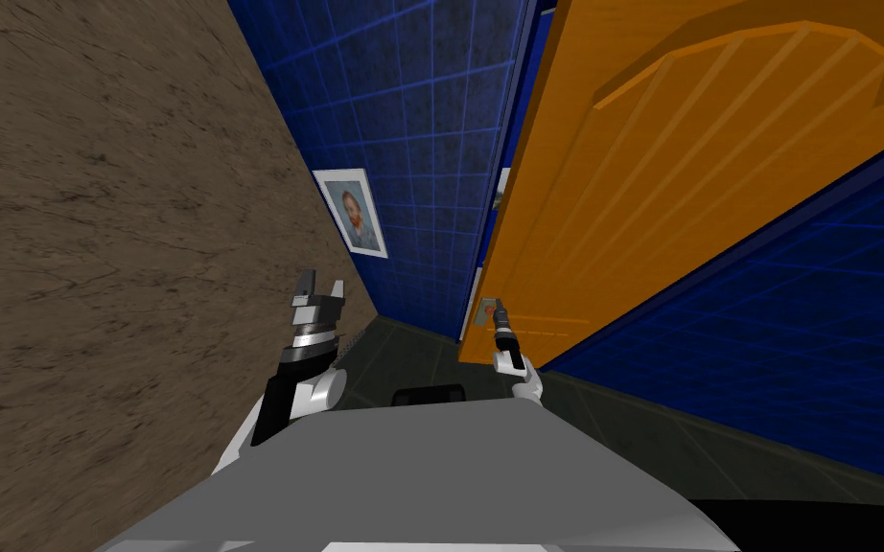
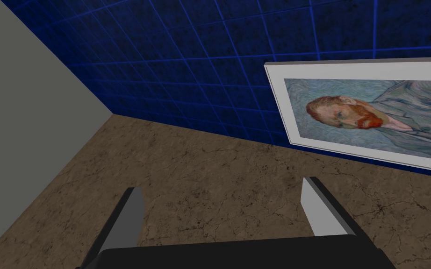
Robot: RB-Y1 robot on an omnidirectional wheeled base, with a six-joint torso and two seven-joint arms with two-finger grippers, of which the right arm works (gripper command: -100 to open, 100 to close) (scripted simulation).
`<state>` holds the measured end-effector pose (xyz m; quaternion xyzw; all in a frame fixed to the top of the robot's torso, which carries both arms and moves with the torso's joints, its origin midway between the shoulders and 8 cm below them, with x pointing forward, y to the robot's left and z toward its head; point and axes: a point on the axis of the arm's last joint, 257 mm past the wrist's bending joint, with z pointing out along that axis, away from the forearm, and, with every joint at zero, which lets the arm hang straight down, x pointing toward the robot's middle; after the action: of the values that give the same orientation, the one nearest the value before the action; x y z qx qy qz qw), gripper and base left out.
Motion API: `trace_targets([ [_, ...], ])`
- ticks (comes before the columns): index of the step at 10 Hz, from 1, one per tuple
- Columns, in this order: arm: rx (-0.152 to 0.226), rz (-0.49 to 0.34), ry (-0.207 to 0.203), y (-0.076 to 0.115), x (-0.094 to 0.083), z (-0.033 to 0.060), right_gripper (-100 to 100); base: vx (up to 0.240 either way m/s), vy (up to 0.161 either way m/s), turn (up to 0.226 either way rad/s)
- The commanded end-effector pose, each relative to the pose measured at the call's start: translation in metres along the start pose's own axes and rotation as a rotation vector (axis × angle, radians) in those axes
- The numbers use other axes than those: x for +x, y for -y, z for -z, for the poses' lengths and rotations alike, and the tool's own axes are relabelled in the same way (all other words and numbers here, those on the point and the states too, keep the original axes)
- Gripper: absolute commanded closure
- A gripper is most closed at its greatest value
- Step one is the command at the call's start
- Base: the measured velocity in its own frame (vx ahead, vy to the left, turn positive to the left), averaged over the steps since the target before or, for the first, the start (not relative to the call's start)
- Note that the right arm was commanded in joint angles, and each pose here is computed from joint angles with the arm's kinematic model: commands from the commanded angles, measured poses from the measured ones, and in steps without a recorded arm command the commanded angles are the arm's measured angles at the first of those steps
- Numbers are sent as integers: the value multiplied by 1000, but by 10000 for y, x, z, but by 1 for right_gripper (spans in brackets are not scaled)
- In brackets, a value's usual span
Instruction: Pull the door open
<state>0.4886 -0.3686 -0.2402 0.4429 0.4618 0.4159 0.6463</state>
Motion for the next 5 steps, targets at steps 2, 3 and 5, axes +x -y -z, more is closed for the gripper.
trace_targets([
  [2,-26,-136,-23,-131,221,-6,100,-20,-21,10],
  [3,-25,-154,-19,-130,224,-6,100,-32,-22,-19],
  [5,-26,-238,-22,-144,264,7,100,-24,-19,12],
])
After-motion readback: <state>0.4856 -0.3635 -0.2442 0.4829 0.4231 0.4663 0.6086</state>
